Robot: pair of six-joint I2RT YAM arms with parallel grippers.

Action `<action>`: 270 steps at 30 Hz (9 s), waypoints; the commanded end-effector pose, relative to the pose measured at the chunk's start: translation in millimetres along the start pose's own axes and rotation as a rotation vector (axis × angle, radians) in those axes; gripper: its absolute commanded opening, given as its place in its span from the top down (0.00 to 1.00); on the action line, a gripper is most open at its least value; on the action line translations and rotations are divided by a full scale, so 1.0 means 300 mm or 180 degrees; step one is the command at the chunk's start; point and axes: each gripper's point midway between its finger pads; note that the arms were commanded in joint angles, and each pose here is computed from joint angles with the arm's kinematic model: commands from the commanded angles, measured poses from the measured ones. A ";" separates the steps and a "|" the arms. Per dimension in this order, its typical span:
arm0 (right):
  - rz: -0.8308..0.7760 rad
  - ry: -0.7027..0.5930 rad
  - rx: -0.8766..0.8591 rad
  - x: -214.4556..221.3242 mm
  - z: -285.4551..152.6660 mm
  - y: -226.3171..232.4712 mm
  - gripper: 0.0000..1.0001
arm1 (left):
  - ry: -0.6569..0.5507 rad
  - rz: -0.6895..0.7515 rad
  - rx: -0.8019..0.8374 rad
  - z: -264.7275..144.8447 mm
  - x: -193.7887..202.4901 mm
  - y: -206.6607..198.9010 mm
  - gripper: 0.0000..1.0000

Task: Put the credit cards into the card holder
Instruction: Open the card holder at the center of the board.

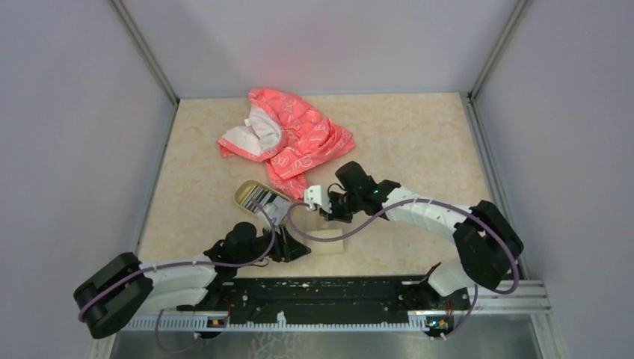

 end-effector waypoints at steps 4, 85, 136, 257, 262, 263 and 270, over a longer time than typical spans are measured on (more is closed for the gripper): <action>-0.0093 -0.0490 0.0159 -0.148 -0.173 -0.077 1.00 | -0.0219 0.0084 0.0029 -0.052 -0.016 0.009 0.29; -0.0958 0.0244 -0.0470 0.106 -0.084 0.106 0.02 | -0.0471 -0.0133 0.0642 -0.095 -0.059 -0.122 0.53; 0.1186 0.0941 0.0463 0.155 -0.003 0.056 0.13 | -0.1034 -0.0404 -0.0290 0.231 -0.097 -0.085 0.99; 0.0648 -0.0434 0.0518 0.138 -0.374 -0.064 0.62 | -0.0704 0.0276 0.0083 0.598 -0.291 -0.194 0.85; 0.0931 -0.0302 0.0443 0.183 -0.340 -0.071 0.63 | -0.0750 0.0455 0.0028 0.499 -0.300 -0.208 0.84; 0.0979 -0.0259 0.0437 0.196 -0.333 -0.073 0.63 | -0.0736 0.0478 -0.0001 0.480 -0.295 -0.203 0.84; 0.1280 -0.0006 0.0259 0.282 -0.273 -0.058 0.63 | -0.0734 0.0796 -0.0228 0.313 -0.301 -0.227 0.83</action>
Point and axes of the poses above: each gripper's point midway between its finger pads, its own z axis out along the fingers, its own y axis along the line the jaws close on, x = y × z, and after that the axes turned 9 degrees about -z, right-handed
